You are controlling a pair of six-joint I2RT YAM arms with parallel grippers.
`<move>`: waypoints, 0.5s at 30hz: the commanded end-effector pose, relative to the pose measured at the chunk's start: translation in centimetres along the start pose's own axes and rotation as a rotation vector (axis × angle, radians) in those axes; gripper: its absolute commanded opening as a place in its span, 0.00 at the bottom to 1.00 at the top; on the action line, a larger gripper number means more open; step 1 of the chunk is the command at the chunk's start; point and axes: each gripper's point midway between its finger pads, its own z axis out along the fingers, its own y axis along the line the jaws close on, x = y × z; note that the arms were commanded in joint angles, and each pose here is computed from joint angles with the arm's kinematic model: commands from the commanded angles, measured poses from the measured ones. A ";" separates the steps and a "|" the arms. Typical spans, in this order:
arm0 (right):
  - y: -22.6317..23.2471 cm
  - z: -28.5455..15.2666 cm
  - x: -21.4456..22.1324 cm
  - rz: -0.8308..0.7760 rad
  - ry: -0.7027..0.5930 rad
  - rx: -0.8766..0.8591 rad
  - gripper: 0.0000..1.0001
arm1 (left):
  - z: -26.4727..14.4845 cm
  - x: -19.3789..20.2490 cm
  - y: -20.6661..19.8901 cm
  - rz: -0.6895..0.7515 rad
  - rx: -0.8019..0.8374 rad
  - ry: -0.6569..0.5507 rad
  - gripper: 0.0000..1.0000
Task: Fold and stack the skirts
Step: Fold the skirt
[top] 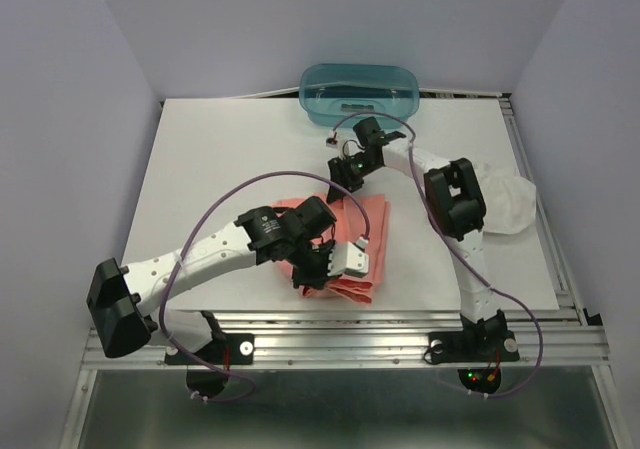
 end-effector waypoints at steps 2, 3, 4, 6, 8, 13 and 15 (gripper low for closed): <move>4.4 0.9 3.2 -0.106 0.064 -0.115 0.37 | -2.5 -2.4 1.2 -0.032 0.006 -0.064 0.00; 4.9 1.3 4.0 -0.106 0.081 -0.127 0.35 | -2.8 -2.5 1.9 -0.046 -0.003 -0.073 0.00; 5.1 1.2 4.3 -0.105 0.085 -0.135 0.33 | -3.3 -2.9 2.7 -0.046 -0.022 -0.088 0.00; 6.0 1.4 5.3 -0.096 0.100 -0.170 0.28 | -3.8 -2.3 5.2 -0.078 -0.066 -0.076 0.00; 6.7 1.7 6.5 -0.081 0.123 -0.197 0.27 | -4.3 -2.7 7.6 -0.081 -0.111 -0.083 0.00; 7.8 2.1 7.6 -0.068 0.139 -0.225 0.25 | -4.6 -2.2 12.4 -0.071 -0.228 -0.051 0.00; 8.0 2.0 7.6 -0.067 0.139 -0.236 0.25 | -3.8 -1.7 14.0 -0.075 -0.260 -0.027 0.00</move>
